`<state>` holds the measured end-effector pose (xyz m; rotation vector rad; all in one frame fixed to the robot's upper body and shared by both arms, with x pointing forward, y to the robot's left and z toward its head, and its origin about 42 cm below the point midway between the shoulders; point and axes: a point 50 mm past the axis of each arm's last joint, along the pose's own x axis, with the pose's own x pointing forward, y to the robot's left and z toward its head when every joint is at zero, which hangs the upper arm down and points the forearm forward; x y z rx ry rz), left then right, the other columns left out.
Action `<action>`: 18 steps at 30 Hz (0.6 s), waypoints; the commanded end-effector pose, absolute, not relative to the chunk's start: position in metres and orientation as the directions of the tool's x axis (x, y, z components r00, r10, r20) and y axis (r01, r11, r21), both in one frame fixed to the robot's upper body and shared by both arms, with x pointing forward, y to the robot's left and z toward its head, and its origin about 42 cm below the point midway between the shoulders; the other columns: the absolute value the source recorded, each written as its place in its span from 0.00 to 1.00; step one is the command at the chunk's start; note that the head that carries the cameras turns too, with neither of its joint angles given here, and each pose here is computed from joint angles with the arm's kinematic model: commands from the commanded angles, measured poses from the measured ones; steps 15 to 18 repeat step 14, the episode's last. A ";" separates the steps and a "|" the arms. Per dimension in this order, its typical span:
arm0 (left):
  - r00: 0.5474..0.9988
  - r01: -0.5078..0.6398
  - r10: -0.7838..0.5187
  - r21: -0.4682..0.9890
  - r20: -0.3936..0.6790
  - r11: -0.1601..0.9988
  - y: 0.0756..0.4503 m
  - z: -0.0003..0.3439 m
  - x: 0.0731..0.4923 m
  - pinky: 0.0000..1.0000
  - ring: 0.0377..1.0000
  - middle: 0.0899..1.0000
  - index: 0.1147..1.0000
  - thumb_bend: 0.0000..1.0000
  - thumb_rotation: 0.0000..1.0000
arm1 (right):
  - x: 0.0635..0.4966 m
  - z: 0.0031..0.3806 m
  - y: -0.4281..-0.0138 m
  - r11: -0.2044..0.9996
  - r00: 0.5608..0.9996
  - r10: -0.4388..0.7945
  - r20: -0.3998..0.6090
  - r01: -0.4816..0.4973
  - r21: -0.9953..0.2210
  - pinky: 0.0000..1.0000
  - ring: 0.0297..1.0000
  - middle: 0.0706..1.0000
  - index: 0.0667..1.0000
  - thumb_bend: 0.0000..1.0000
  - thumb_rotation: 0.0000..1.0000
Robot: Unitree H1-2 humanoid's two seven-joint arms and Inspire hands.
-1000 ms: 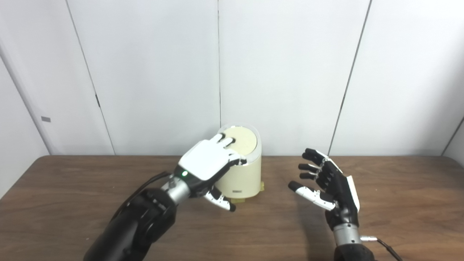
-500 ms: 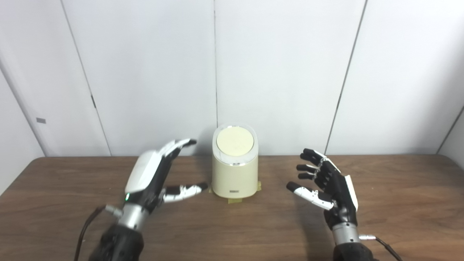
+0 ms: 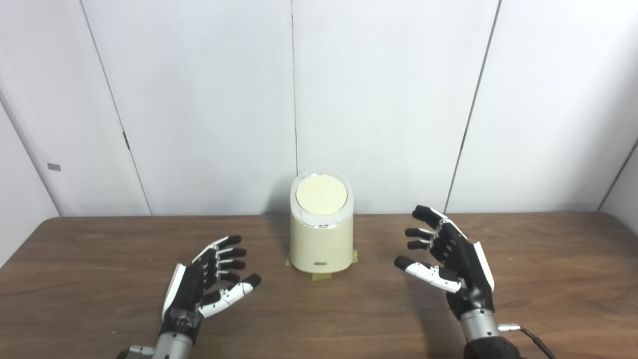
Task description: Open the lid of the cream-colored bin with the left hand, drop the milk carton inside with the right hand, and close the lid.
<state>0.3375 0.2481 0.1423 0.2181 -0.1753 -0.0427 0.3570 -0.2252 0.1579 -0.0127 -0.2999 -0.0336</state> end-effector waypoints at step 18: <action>0.964 0.011 -0.056 0.173 0.259 0.985 0.247 0.160 0.346 0.65 0.74 0.76 0.77 0.74 0.22 | 0.360 0.175 -0.222 1.000 0.935 -0.016 0.354 0.016 0.005 0.56 0.64 0.80 0.78 0.82 0.20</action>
